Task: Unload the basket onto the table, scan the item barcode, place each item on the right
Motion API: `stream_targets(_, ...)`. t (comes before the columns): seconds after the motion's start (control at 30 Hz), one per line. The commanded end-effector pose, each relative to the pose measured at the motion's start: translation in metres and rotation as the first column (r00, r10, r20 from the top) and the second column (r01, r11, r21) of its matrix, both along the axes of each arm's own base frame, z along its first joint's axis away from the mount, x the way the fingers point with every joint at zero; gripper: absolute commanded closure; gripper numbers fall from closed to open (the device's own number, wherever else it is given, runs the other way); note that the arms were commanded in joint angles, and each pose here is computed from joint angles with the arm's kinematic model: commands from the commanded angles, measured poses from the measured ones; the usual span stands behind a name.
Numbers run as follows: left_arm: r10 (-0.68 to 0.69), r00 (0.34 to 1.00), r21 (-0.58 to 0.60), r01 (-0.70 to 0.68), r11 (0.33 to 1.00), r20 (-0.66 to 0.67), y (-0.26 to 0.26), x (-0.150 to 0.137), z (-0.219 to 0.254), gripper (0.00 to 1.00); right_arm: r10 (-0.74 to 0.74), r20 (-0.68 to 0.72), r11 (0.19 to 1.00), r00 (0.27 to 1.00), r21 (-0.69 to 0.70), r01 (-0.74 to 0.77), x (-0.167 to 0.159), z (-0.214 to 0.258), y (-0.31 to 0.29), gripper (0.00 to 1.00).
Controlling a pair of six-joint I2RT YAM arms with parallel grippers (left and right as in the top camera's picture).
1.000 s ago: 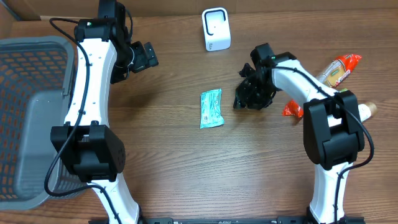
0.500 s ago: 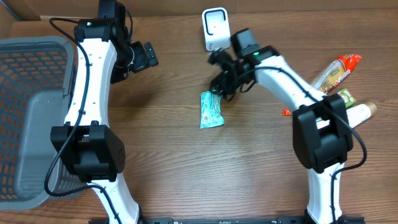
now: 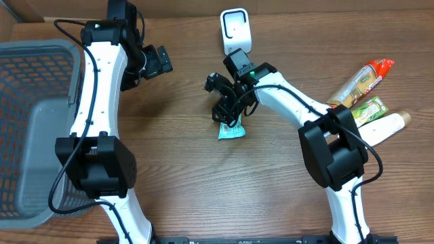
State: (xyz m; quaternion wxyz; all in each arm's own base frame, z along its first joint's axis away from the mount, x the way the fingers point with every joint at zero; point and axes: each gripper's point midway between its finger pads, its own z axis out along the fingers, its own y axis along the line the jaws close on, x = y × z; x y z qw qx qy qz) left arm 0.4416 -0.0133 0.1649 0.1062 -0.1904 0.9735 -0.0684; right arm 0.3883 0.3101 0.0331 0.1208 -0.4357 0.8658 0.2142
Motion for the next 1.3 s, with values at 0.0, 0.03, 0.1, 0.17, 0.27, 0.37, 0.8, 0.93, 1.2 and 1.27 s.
stream_targets(0.0,0.014,1.0,-0.01,-0.014,1.0,-0.012,-0.001,0.0,-0.004,0.01,-0.183,0.003,0.979,0.983,-0.086,0.182,0.021,-0.011,-0.028,0.34)
stream_targets(0.03,0.014,1.0,-0.01,-0.014,1.0,-0.012,-0.001,0.0,-0.004,0.0,-0.228,0.008,0.968,0.974,-0.104,0.227,0.026,-0.012,-0.035,0.34)
stream_targets(0.1,0.014,1.0,-0.01,-0.014,1.0,-0.012,-0.001,0.0,-0.004,0.0,-0.393,-0.005,0.91,0.92,-0.143,0.388,0.04,-0.015,-0.06,0.34)
stream_targets(0.17,0.014,1.0,-0.01,-0.014,1.0,-0.012,-0.001,0.0,-0.004,0.0,-0.491,-0.051,0.863,0.87,-0.162,0.478,0.042,-0.017,-0.075,0.34)
stream_targets(0.27,0.014,1.0,-0.01,-0.014,1.0,-0.012,-0.001,0.0,-0.004,0.01,-0.609,-0.125,0.785,0.783,-0.234,0.573,0.032,-0.021,-0.099,0.37)
stream_targets(0.37,0.014,1.0,-0.01,-0.014,1.0,-0.012,-0.001,0.0,-0.004,0.0,-0.667,-0.188,0.736,0.721,-0.315,0.599,0.015,-0.023,-0.116,0.37)
stream_targets(0.8,0.014,1.0,-0.01,-0.014,1.0,-0.012,-0.001,0.0,-0.004,0.01,-0.723,-0.348,0.69,0.597,-0.327,0.646,0.019,0.032,-0.18,0.22)
stream_targets(0.93,0.013,1.0,-0.01,-0.013,1.0,-0.012,-0.002,0.0,-0.004,0.01,-0.677,-0.431,0.731,0.596,-0.307,0.609,0.005,0.023,-0.196,0.21)
stream_targets(1.2,0.013,1.0,-0.01,-0.013,1.0,-0.012,-0.002,0.0,-0.004,0.01,-0.502,-0.564,0.84,0.656,-0.137,0.525,-0.016,0.009,-0.172,0.22)
stream_targets(1.27,0.014,1.0,-0.01,-0.014,1.0,-0.012,-0.001,0.0,-0.004,0.01,-0.495,-0.558,0.845,0.666,-0.131,0.518,-0.018,0.002,-0.168,0.22)
